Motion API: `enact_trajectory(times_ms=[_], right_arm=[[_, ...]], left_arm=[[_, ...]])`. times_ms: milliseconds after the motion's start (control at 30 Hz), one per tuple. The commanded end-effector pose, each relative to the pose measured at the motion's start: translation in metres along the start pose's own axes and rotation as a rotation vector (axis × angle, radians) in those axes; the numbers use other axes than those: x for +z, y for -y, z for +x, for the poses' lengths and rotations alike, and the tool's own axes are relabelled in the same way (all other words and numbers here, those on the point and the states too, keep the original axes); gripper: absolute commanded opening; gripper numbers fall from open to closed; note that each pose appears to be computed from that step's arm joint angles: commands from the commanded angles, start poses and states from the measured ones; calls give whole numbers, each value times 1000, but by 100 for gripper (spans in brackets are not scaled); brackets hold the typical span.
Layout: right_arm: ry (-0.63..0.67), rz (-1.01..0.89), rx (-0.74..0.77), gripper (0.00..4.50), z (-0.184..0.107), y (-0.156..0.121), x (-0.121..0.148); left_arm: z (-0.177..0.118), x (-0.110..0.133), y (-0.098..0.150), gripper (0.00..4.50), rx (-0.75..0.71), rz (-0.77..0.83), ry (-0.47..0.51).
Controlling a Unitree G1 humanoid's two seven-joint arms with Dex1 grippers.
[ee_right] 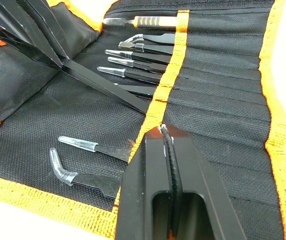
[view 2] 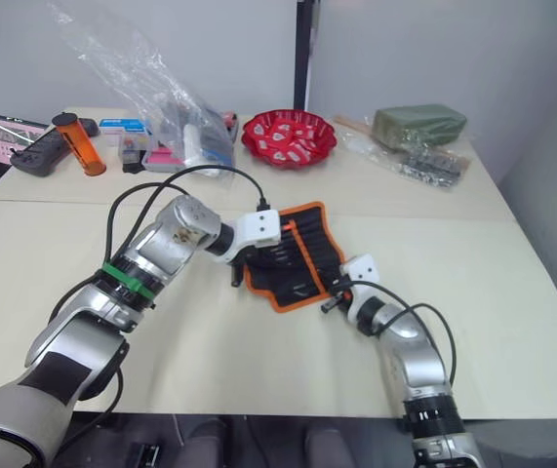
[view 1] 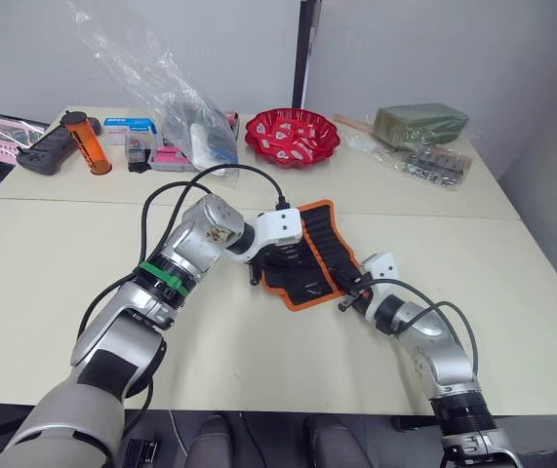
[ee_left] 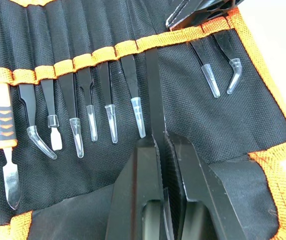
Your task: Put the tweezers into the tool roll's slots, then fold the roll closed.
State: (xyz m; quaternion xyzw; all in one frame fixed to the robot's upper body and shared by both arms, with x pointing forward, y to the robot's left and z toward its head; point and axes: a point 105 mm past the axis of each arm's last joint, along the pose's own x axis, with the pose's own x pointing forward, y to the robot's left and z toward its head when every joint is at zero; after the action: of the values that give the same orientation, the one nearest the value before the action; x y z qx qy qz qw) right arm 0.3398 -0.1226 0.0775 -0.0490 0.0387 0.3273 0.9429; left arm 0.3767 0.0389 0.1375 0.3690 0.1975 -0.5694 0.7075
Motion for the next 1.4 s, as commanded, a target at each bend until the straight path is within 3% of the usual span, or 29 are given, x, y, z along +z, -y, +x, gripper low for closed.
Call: enact_trajectory(times_ms=[33, 567, 1000, 1267, 1400], right_arm=[[-116, 49, 41, 0, -2, -13, -30], [-121, 50, 65, 0, -1, -17, -31], [-122, 44, 74, 0, 1, -16, -28], [-126, 45, 79, 0, 2, -16, -30], [-132, 40, 96, 0, 6, -16, -30]], left_arm=[[6, 15, -6, 1, 43, 67, 39], [42, 39, -1, 1, 25, -4, 145], [56, 37, 2, 1, 19, -23, 124], [6, 33, -17, 265, 79, -104, 179], [-54, 19, -23, 404, 149, -219, 250]])
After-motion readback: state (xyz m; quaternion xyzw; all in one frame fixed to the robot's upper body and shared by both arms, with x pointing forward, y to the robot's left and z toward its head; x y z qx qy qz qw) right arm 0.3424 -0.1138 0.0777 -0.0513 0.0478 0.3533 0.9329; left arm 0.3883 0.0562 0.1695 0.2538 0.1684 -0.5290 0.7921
